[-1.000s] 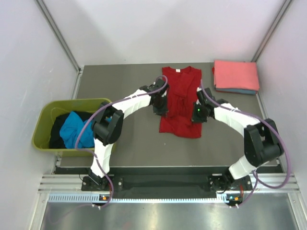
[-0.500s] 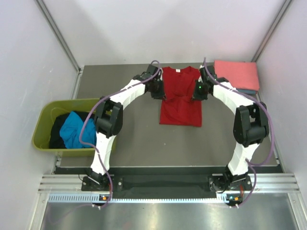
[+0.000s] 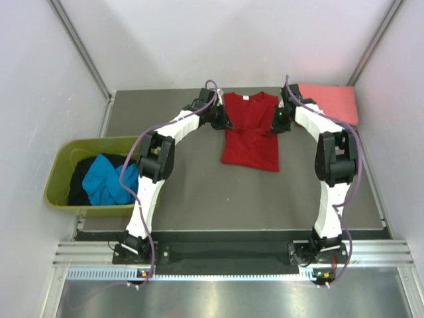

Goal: Fold and stack the t-shirts
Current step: Fold the tshirt

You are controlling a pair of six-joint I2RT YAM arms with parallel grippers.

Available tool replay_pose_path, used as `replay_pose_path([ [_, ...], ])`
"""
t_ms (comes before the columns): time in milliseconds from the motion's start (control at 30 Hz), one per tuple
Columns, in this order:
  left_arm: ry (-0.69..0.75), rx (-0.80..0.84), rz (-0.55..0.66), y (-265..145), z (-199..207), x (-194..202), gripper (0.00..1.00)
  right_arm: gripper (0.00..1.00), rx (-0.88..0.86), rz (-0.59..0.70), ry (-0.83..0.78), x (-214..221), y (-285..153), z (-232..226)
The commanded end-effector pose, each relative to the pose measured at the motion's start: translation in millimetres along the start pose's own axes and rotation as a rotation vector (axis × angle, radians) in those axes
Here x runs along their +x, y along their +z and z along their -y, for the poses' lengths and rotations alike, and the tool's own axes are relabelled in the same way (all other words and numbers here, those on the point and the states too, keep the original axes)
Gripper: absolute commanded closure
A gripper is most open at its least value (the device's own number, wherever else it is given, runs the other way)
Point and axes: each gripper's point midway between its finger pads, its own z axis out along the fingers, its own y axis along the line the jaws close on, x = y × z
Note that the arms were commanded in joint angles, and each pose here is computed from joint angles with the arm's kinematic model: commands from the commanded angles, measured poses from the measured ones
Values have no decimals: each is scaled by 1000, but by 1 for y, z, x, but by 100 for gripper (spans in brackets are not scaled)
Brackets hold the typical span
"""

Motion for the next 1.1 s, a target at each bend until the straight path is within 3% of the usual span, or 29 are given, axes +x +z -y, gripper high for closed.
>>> replay_pose_path([
  [0, 25, 95, 112, 1, 19, -38, 100, 97, -10, 40, -8, -25, -4, 5],
  [567, 15, 8, 239, -9, -1, -68, 100, 96, 0, 60, 11, -45, 1, 20],
  [1067, -5, 23, 204, 15, -24, -61, 100, 91, 1, 95, -14, -67, 17, 21],
])
